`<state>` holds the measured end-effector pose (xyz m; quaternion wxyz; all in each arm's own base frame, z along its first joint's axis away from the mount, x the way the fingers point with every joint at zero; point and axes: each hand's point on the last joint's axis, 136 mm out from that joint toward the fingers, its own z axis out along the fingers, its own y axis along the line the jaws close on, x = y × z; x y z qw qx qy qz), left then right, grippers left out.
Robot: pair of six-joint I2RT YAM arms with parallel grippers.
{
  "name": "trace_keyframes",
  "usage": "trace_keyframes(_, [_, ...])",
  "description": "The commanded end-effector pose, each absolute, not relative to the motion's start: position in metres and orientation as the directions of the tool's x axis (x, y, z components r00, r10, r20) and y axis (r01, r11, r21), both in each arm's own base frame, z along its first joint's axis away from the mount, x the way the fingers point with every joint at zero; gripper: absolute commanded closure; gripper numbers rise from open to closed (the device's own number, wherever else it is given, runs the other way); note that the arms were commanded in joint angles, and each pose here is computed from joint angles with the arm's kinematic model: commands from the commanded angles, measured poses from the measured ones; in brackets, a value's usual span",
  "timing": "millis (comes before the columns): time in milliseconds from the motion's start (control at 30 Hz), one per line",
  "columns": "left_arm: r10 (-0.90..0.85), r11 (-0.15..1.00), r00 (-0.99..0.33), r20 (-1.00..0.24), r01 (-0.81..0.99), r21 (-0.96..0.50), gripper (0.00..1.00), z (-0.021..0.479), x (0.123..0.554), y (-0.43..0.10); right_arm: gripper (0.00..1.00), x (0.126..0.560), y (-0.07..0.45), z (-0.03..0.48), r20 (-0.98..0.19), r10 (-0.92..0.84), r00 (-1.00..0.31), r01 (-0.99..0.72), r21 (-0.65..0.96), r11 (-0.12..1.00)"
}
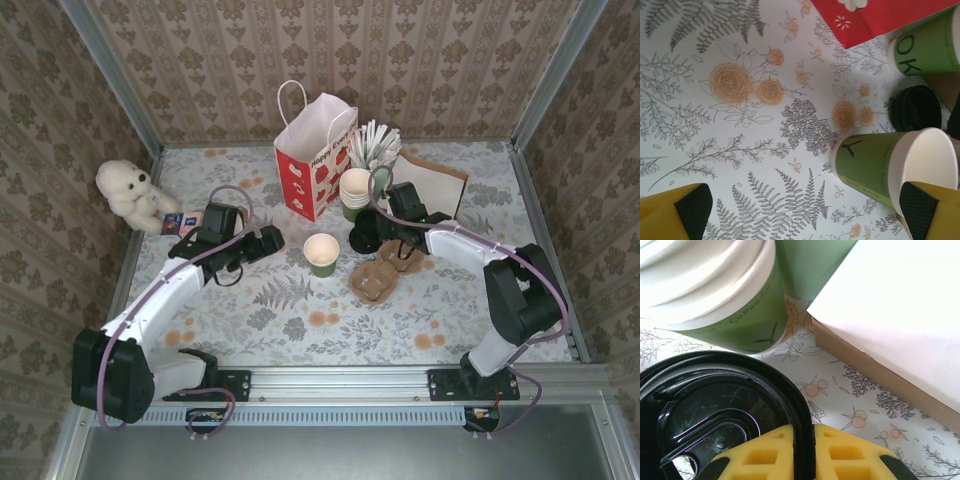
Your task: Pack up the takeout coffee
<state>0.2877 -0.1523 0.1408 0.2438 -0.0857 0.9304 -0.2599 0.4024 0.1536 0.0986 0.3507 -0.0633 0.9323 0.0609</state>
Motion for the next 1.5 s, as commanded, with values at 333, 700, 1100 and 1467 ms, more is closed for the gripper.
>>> trace_keyframes(333, [-0.151,0.75,-0.754,-0.64,0.334,-0.571,0.0,0.223,0.296,-0.197,0.86,0.38,0.188,0.181,-0.865,-0.306,-0.398,-0.225,-0.232,0.946])
trace_keyframes(700, [-0.097,0.695,-0.741,-0.665,0.428,-0.578,0.07,0.247,0.314,-0.248,0.87,0.375,0.221,0.238,-0.909,-0.272,-0.317,-0.116,-0.248,0.962])
trace_keyframes(1100, [-0.044,0.762,-0.741,-0.67,0.408,-0.502,0.24,0.241,0.331,-0.27,0.87,0.386,0.254,0.25,-0.908,-0.258,-0.329,-0.103,-0.237,0.966])
trace_keyframes(1467, [-0.02,0.82,-0.73,-0.684,0.38,-0.429,0.82,0.228,0.347,-0.267,0.86,0.386,0.266,0.246,-0.904,-0.214,-0.371,-0.129,-0.177,0.976])
